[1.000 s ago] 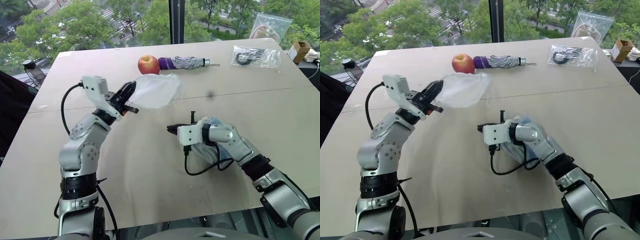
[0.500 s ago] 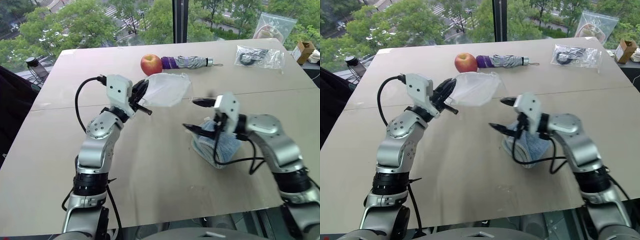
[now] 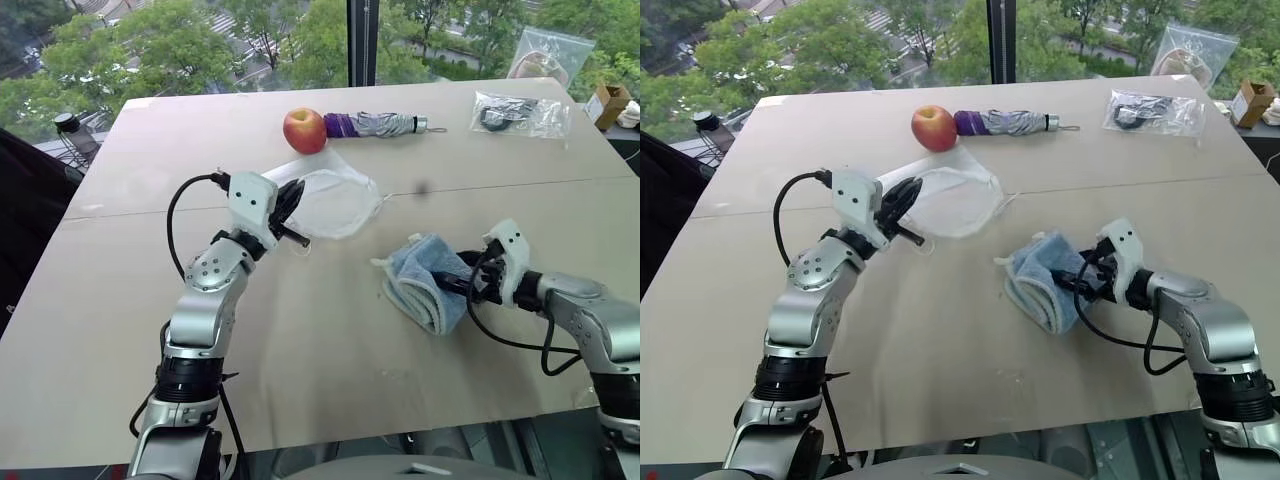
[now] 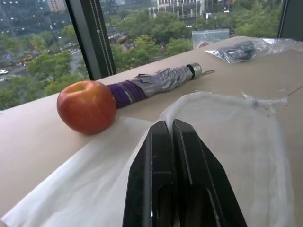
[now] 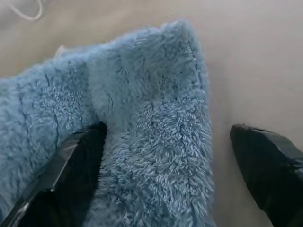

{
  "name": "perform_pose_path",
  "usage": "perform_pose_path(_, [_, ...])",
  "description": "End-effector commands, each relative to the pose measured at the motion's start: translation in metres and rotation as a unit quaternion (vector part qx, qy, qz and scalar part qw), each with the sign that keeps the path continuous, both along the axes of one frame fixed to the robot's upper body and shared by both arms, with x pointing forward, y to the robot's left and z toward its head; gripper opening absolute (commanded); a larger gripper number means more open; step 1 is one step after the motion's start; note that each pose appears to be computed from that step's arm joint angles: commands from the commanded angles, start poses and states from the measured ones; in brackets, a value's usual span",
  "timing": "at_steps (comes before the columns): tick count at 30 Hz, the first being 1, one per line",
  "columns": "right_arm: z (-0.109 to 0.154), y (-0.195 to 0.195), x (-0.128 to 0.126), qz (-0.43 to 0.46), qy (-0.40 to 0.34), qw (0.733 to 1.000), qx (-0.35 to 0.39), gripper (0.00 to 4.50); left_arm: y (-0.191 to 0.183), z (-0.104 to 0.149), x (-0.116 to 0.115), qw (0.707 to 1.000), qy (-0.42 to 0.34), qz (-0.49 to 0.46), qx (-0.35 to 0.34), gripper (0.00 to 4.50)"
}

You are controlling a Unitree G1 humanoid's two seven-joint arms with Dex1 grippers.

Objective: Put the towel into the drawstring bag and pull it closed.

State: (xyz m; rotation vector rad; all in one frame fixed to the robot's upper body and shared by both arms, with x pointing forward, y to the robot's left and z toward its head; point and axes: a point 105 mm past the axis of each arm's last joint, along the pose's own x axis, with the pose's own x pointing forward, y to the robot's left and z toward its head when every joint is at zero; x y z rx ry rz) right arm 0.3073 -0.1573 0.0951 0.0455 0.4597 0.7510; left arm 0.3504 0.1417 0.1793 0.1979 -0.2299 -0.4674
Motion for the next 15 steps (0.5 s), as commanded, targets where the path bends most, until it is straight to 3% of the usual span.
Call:
perform_pose_path(1, [-0.024,0.021,-0.014,0.056,0.054,0.997,-0.009,4.46,-0.001,0.009,-0.004,1.0,-0.026,-0.002,0.004,0.0])
perform_pose_path(8, [-0.053,0.021,-0.042,0.184,0.055,0.972,-0.138,4.46,0.005,0.006,-0.008,1.0,-0.026,0.016,0.006,0.0])
perform_pose_path(13, [-0.05,0.025,-0.039,0.192,0.052,0.974,-0.111,4.46,0.005,0.005,-0.009,0.999,-0.026,0.018,0.006,0.0])
perform_pose_path(15, [-0.044,0.026,-0.036,0.19,0.045,0.977,-0.09,4.08,0.005,0.005,-0.008,0.999,-0.026,0.018,0.006,0.0])
